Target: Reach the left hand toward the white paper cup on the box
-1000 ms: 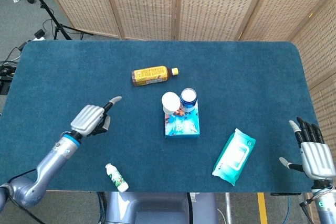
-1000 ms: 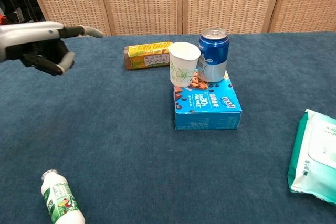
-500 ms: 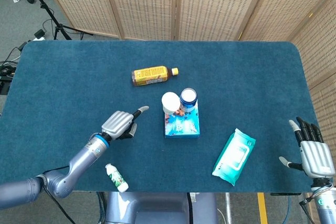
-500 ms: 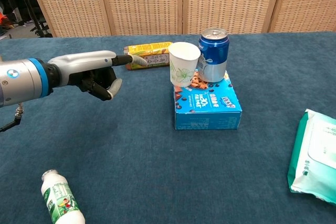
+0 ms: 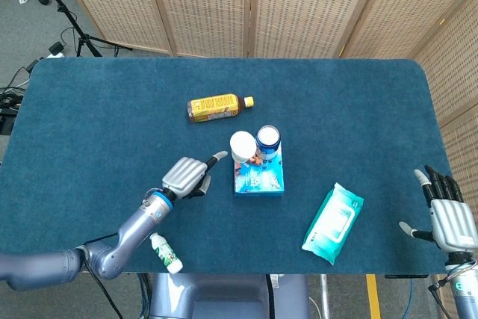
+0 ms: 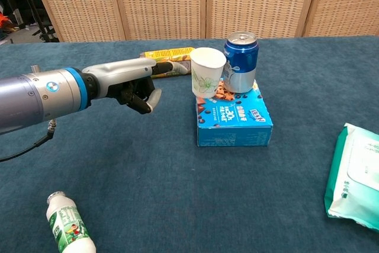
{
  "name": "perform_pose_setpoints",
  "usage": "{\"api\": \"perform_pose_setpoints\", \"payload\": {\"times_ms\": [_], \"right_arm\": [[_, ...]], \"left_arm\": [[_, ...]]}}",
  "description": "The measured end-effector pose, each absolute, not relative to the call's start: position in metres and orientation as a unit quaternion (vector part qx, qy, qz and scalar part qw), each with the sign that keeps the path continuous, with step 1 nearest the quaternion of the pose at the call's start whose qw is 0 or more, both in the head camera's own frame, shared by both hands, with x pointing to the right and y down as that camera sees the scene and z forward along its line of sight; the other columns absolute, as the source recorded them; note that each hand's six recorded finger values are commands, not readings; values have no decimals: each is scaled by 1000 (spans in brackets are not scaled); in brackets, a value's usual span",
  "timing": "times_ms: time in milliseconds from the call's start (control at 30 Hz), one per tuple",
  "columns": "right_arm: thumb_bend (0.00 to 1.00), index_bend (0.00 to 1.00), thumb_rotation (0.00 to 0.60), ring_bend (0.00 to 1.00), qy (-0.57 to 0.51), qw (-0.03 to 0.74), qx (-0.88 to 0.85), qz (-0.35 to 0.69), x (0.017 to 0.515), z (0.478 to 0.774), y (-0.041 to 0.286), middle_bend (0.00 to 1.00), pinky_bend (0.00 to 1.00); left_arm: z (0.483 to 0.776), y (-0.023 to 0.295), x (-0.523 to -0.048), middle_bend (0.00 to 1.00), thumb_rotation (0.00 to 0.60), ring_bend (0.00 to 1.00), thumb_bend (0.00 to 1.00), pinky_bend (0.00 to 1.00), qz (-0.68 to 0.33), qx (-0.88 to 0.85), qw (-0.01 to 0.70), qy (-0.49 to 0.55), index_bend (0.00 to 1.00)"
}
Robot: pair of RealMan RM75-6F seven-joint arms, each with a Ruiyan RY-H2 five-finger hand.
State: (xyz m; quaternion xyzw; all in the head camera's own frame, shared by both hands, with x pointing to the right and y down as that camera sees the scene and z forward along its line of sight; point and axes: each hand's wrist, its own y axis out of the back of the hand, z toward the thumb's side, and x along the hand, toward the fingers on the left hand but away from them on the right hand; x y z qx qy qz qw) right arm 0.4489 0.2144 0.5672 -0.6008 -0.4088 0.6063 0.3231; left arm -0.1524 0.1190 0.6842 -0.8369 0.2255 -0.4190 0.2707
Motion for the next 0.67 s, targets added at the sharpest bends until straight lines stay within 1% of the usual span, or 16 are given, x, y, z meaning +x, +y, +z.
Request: {"api": "perform_pose_setpoints", "payload": {"times_ms": [667], "right_arm": [[0,0,600,0,-409,316,-601,610,452,567,214,0,0]], "left_arm": [[688,115,-140,951,600,1000,981,992,-417,-834,276,233,0]]}}
